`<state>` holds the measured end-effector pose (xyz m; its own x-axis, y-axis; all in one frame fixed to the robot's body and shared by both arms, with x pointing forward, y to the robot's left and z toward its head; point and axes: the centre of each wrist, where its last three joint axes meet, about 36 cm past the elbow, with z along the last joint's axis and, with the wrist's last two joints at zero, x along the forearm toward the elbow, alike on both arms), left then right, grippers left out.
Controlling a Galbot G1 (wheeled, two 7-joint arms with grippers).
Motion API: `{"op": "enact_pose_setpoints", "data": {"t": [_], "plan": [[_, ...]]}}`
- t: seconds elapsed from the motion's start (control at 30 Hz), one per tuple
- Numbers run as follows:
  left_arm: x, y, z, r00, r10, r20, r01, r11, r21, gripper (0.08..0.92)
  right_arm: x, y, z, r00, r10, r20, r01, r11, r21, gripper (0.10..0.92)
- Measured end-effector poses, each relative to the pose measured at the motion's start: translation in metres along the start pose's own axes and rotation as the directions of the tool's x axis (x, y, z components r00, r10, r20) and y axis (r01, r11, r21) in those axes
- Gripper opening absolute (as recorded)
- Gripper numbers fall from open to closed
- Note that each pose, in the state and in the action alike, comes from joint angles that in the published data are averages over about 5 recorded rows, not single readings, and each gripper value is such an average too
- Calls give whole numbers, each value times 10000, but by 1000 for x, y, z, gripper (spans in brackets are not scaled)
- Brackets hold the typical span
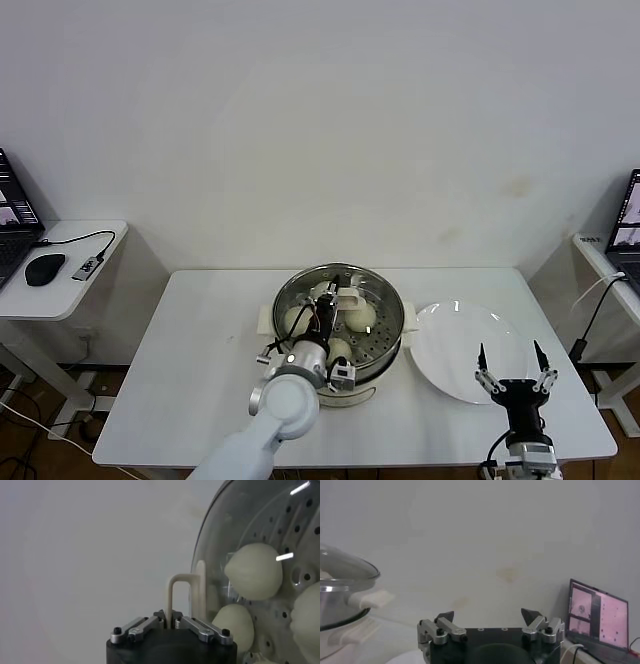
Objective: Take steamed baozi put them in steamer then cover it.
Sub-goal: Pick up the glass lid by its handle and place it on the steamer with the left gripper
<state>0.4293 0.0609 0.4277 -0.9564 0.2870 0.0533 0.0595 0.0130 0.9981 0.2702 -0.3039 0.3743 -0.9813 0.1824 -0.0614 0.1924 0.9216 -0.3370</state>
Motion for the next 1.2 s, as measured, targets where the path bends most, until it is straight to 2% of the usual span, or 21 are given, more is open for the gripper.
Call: {"op": "enact_pose_setpoints", "data": {"t": [0.3, 0.67, 0.83, 1.03, 1.2], "plan": [[2, -1, 0, 10000, 16, -61, -16, 9999, 114, 171, -1, 1, 1, 10000, -70, 9, 70, 10000, -4, 823], [24, 2, 6, 9998, -173, -114, 178, 9988, 456, 474, -1, 2, 1, 9999, -133, 15, 133, 9999, -11, 823], [48, 5, 7, 9997, -239, 57, 234, 9963, 830, 621, 0, 1, 2, 9999, -150, 5, 150, 9999, 9, 823], [89, 13, 9, 9986, -389, 371, 319, 9843, 1736, 782, 3, -4, 4, 9999, -170, -5, 170, 9998, 50, 823], [128, 17, 16, 9973, -574, 454, 402, 9479, 3159, 821, 4, -8, 4, 9996, -260, 98, 260, 9997, -10, 823]]}}
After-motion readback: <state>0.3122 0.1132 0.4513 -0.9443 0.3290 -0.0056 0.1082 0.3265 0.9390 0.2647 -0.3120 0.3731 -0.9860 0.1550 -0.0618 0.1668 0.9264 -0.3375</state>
